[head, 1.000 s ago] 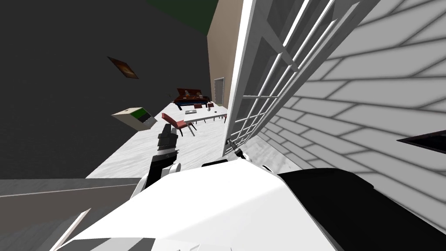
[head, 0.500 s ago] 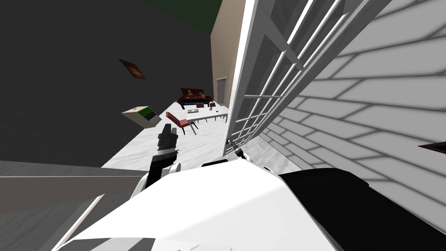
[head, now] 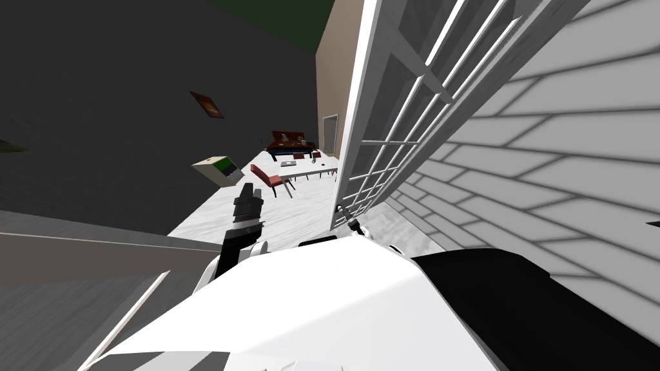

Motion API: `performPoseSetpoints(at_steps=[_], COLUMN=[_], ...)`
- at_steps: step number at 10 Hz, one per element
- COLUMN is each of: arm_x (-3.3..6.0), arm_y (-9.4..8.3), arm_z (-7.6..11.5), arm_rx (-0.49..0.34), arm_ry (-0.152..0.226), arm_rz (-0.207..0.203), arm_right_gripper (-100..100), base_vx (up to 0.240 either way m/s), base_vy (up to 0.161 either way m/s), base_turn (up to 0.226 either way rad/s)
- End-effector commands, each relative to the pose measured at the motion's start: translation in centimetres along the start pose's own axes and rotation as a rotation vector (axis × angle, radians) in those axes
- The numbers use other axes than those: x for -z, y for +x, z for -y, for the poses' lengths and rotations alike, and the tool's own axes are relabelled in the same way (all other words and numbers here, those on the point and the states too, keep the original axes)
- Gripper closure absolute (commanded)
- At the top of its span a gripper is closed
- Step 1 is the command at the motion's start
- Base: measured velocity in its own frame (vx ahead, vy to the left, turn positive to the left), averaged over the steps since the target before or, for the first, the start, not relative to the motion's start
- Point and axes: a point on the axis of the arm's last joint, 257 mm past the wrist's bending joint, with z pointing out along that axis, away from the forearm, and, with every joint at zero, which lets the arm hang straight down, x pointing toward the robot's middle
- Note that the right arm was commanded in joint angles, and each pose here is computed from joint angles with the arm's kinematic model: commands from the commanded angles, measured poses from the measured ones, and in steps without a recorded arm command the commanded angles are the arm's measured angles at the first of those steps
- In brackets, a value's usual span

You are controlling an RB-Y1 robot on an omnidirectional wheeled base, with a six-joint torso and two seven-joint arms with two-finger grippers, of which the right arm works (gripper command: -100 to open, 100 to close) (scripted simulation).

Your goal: Pull the door open

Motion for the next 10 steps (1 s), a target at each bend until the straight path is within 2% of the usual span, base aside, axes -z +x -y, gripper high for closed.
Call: performPoseSetpoints(at_steps=[1, 7, 8, 10], arm_x=[-0.01, -0.01, 0.18, 0.19], arm_y=[2.6, 2.6, 0.1, 0.0], arm_z=[-0.8, -0.8, 0.2, 0.3], arm_rx=[-0.035, -0.035, -0.036, -0.076], arm_ry=[-0.019, -0.019, 0.009, 0.013], arm_rz=[-0.028, -0.028, 0.005, 0.009], arm_right_gripper=[100, 100, 100, 100], base_vx=[0.006, 0.002, -0.005, -0.017], base_vy=[0.002, 0.001, -0.030, -0.009], base_turn=[-0.019, -0.008, 0.017, 0.028])
